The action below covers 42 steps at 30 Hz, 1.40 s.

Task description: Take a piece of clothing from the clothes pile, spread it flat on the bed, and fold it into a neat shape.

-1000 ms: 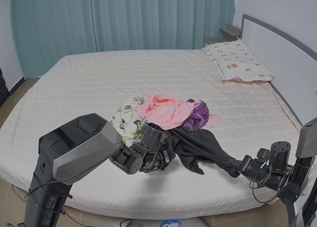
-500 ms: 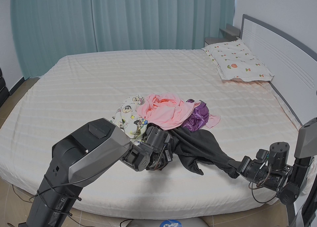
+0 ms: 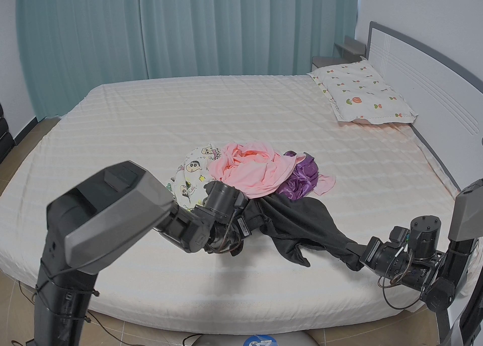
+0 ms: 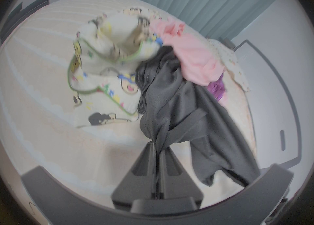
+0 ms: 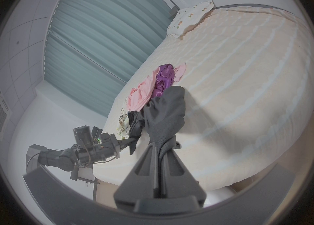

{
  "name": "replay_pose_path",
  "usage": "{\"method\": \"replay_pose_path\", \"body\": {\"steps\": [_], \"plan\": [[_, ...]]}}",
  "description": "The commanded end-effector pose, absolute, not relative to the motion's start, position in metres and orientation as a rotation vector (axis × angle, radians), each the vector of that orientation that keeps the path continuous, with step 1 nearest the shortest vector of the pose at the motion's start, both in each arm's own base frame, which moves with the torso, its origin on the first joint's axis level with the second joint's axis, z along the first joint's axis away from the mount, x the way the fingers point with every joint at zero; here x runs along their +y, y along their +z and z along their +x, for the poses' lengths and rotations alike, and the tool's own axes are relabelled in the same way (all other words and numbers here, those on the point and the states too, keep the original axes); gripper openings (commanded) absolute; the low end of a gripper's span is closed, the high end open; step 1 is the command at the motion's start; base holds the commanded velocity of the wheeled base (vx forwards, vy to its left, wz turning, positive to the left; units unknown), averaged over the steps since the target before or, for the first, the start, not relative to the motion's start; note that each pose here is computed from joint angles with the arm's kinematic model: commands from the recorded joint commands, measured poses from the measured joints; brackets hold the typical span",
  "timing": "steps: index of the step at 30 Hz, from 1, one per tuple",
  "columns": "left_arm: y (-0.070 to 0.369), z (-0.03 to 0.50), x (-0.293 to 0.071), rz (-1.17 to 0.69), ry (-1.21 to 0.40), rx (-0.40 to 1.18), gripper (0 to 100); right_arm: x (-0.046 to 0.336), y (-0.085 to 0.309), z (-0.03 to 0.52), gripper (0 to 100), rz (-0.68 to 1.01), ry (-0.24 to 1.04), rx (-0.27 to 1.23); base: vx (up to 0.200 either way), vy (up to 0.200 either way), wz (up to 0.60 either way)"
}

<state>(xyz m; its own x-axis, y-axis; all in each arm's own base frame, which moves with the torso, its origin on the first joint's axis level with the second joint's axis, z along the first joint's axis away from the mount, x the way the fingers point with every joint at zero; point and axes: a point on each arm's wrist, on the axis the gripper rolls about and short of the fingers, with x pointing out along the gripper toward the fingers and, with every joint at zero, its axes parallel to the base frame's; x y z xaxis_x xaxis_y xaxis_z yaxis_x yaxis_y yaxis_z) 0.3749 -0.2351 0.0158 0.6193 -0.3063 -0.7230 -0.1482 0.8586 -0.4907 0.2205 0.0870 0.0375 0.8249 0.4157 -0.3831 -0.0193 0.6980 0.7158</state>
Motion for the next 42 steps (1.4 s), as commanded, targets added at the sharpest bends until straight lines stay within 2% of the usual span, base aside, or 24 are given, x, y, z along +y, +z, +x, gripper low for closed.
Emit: {"method": "replay_pose_path", "body": {"steps": [1,6,9,12,14,17,19,22,28,36,42], "plan": [[0.112,0.34,-0.194,-0.654,-0.175,0.762,0,0.101,0.083,0.229,0,0.78,0.404,0.346,0.0,0.0,0.0],[0.166,0.297,-0.168,-0.727,-0.273,0.571,0,0.104,0.157,0.245,0,0.727,0.541,0.002,0.0,0.0,0.0],[0.182,0.286,-0.154,-0.755,-0.291,0.475,0,0.11,0.19,0.249,0,0.716,0.608,-0.113,0.0,0.0,0.0],[0.19,0.284,-0.144,-0.77,-0.215,0.406,0,0.114,0.209,0.248,0,0.721,0.647,-0.185,0.0,0.0,0.0],[0.191,0.283,-0.141,-0.77,-0.188,0.389,0,0.115,0.206,0.247,0,0.718,0.649,-0.171,0.0,0.0,0.0],[0.178,0.276,-0.135,-0.798,-0.155,0.432,0,0.123,0.169,0.254,0,0.701,0.621,-0.032,0.0,0.0,0.0],[0.173,0.275,-0.135,-0.814,-0.146,0.447,0,0.124,0.158,0.258,0,0.698,0.607,0.004,0.0,0.0,0.0],[0.159,0.272,-0.134,-0.896,-0.133,0.491,0,0.13,0.119,0.271,0,0.675,0.558,0.115,0.0,0.0,0.0],[0.147,0.263,-0.133,-0.936,-0.183,0.542,0,0.129,0.118,0.27,0,0.738,0.548,0.137,0.0,0.0,0.0],[0.146,0.264,-0.133,-0.94,-0.186,0.545,0,0.128,0.115,0.264,0,0.736,0.529,0.151,0.0,0.0,0.0],[0.144,0.265,-0.133,-0.938,-0.182,0.55,0,0.128,0.114,0.264,0,0.738,0.527,0.157,-0.2,0.0,0.0]]}}
